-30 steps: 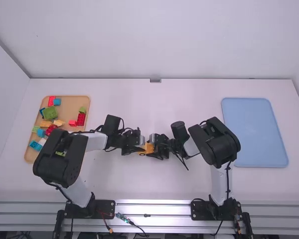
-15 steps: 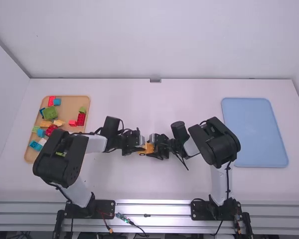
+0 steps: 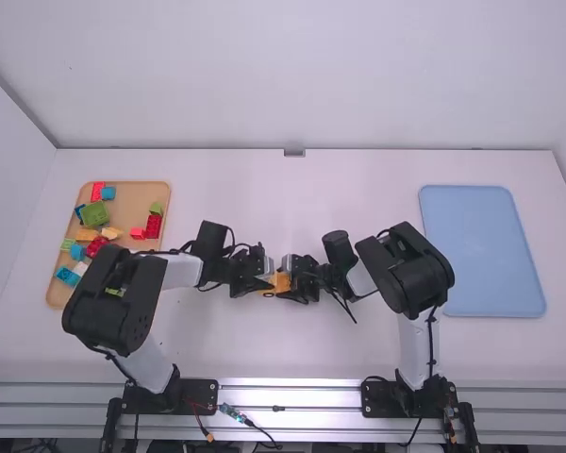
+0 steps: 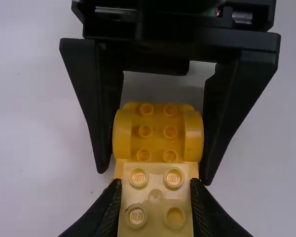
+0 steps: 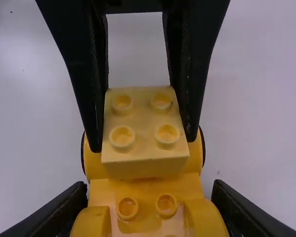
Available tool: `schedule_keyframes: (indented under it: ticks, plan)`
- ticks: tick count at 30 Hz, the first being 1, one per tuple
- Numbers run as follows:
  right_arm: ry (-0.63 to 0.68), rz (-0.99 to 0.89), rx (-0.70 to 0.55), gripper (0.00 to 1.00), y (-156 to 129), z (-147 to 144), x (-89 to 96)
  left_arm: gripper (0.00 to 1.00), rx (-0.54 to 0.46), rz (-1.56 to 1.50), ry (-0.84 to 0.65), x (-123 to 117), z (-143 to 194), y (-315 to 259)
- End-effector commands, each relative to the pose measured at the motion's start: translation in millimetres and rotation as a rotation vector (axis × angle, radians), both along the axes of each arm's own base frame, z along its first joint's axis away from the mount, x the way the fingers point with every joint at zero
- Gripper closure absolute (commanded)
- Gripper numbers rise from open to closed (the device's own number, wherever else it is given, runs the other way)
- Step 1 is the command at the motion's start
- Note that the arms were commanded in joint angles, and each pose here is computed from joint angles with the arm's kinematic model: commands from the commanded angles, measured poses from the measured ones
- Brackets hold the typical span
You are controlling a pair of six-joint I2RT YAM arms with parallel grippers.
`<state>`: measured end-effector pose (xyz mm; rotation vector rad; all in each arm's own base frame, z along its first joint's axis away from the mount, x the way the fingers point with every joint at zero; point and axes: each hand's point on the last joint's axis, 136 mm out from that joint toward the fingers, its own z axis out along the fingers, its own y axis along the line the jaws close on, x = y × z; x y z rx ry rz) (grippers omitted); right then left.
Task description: Assemble lego blocks to make yellow taxi
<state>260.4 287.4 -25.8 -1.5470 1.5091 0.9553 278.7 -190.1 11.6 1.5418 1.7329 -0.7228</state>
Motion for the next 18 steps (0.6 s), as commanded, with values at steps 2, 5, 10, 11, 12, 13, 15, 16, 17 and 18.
schedule_keyframes:
  ticks: [2,5,10,11,12,13,15,16,17,18]
  plan:
    - [0.004,-0.007,-0.003,0.35,-0.9,-2.7,2.1,0.92,-0.007,-0.026,-0.023,-0.7,5.6,-4.2]
    - [0.003,-0.007,-0.003,0.35,-0.9,-2.7,2.2,0.89,-0.009,-0.029,-0.023,-1.1,6.0,-4.9]
    - [0.003,-0.007,-0.004,0.35,-0.9,-2.7,2.3,0.79,-0.009,-0.029,-0.022,-1.3,5.9,-5.0]
    - [0.003,-0.007,-0.003,0.35,-0.9,-2.7,2.2,0.73,-0.01,-0.029,-0.022,-1.2,6.0,-4.9]
    - [0.004,-0.007,-0.003,0.35,-0.9,-2.7,2.2,0.71,-0.01,-0.029,-0.022,-1.2,6.0,-4.9]
    - [0.003,-0.007,-0.003,0.35,-0.9,-2.7,2.3,0.66,-0.01,-0.03,-0.023,-1.2,6.0,-5.0]
    - [0.004,-0.007,-0.004,0.35,-0.9,-2.7,2.2,0.64,-0.01,-0.029,-0.022,-1.2,6.0,-5.0]
    - [0.004,-0.007,-0.003,0.35,-0.9,-2.7,2.2,0.61,-0.01,-0.029,-0.022,-1.2,6.0,-4.9]
    - [0.004,-0.007,-0.003,0.35,-0.9,-2.7,2.1,0.59,-0.01,-0.029,-0.022,-1.2,6.0,-4.9]
    - [0.004,-0.007,-0.004,0.35,-1.0,-2.7,2.2,0.55,-0.01,-0.029,-0.022,-1.2,6.0,-4.9]
